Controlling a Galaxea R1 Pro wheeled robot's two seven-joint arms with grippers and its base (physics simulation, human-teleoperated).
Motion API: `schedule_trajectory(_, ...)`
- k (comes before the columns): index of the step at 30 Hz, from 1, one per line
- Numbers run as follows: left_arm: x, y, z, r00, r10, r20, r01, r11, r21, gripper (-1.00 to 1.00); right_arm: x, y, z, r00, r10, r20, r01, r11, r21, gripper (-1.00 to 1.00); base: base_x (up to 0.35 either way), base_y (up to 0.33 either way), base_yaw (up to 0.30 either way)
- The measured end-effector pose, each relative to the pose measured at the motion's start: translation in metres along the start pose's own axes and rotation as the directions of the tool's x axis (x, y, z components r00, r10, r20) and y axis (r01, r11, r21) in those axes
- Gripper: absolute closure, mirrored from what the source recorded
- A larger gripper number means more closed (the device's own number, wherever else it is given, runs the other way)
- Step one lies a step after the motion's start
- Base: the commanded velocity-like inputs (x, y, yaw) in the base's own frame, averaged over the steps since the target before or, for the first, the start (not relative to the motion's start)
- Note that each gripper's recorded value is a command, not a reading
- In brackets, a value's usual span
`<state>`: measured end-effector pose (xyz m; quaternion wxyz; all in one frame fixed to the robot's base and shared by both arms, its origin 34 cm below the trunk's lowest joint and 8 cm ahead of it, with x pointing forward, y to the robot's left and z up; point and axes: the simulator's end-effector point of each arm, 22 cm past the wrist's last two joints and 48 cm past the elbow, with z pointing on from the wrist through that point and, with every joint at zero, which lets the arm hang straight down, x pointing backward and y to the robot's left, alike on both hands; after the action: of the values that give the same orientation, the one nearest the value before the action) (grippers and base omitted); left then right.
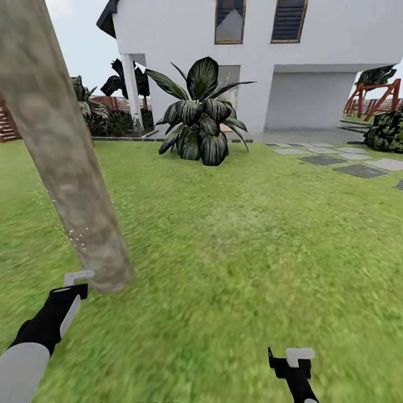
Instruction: In the garden, pick up the pesticide atomizer on the floor and spray pesticide onto both trees until each tree trunk is fully covered.
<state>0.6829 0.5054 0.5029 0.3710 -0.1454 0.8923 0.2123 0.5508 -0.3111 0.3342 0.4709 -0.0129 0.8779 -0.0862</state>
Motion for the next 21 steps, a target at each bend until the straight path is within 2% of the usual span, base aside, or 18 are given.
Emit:
schedule_trajectory(10,0.004,-0.001,0.001,1.000,-0.002,-0.008,0.002,1.000,0.003,1.00,0.000,-0.001,0.000,1.000,0.000,0.000,0.000,1.000,0.001,-1.00,0.083,-0.271,0.278)
schedule_trajectory(14,0.005,-0.005,0.000,1.000,-0.009,-0.010,0.009,1.000,0.011,1.00,0.001,0.005,-0.001,1.000,0.002,-0.002,-0.002,1.000,-0.009,-1.00,0.025,-0.059,0.243)
schedule_trajectory(16,-0.001,-0.009,-0.002,1.000,-0.014,0.001,0.014,1.000,0.019,1.00,0.001,0.014,-0.002,1.000,0.008,-0.003,-0.009,1.000,-0.019,-1.00,0.003,-0.007,0.077)
schedule_trajectory(19,-0.034,-0.011,-0.011,0.997,-0.032,0.069,0.029,0.999,0.035,1.00,0.000,0.018,-0.002,1.000,0.011,-0.003,-0.011,1.000,-0.023,-1.00,0.001,-0.001,0.016)
schedule_trajectory(21,-0.044,-0.005,-0.013,0.995,-0.039,0.087,0.036,0.999,0.029,1.00,0.000,0.017,-0.002,1.000,0.010,-0.002,-0.010,1.000,-0.021,-1.00,0.000,0.000,0.003)
